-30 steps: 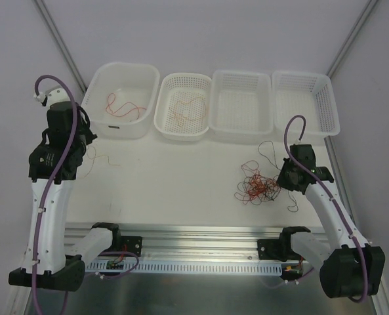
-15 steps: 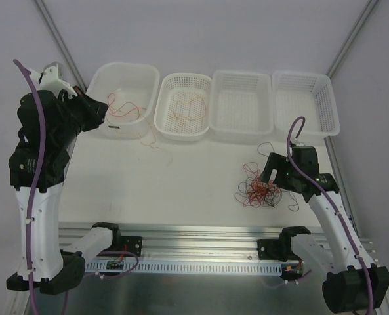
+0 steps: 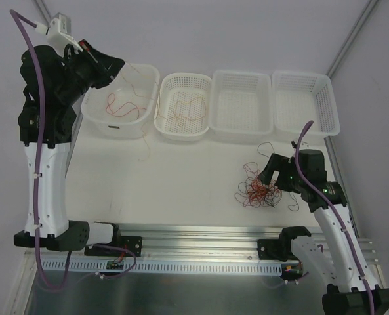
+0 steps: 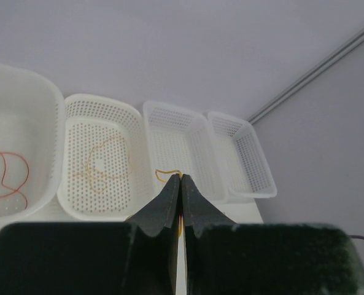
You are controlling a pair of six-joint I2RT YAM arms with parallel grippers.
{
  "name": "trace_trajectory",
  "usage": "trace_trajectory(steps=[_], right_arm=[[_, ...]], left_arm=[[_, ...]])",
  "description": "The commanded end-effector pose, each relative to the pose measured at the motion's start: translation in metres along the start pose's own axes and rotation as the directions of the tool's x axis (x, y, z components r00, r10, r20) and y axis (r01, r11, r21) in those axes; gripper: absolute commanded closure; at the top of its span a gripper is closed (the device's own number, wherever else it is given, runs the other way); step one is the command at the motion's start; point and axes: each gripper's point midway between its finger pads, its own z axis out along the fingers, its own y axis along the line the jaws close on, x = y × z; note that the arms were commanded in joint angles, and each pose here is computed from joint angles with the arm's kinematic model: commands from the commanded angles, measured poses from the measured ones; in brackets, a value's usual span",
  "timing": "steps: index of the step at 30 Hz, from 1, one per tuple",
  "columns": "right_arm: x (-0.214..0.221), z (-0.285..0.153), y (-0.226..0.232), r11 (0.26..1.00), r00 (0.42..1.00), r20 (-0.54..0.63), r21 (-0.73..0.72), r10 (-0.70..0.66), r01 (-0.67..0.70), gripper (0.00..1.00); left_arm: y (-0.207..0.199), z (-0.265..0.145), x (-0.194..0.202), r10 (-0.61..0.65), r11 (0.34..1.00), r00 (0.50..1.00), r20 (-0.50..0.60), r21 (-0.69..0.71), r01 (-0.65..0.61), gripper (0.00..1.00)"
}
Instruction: Untangle the cables
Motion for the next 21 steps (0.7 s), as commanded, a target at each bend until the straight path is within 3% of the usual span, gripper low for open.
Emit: trace_trajectory(steps=[1, 14, 21], right_arm=[[-0.01, -0.011, 0.016, 0.998, 1.0, 0.024, -0.063, -0.019, 0.021, 0.03], [-0.009, -0.007, 0.013, 0.998, 0.999, 0.005, -0.048, -0.037, 0.037, 0.03], [-0.006, -0.005, 0.009, 0.999, 0.999, -0.006, -0.033, -0.041, 0.041, 0.03]], left_arm=[[-0.031, 0.014, -0.033, 0.002, 0.993, 0.996, 0.093, 0.113, -0.012, 1.0], [-0.044, 0.087, -0.071, -0.012, 0.986, 0.982, 0.187, 0.168, -0.02, 1.0], [0.006, 0.152, -0.051, 0.059, 0.998, 0.98, 0.191, 0.015, -0.063, 1.0]])
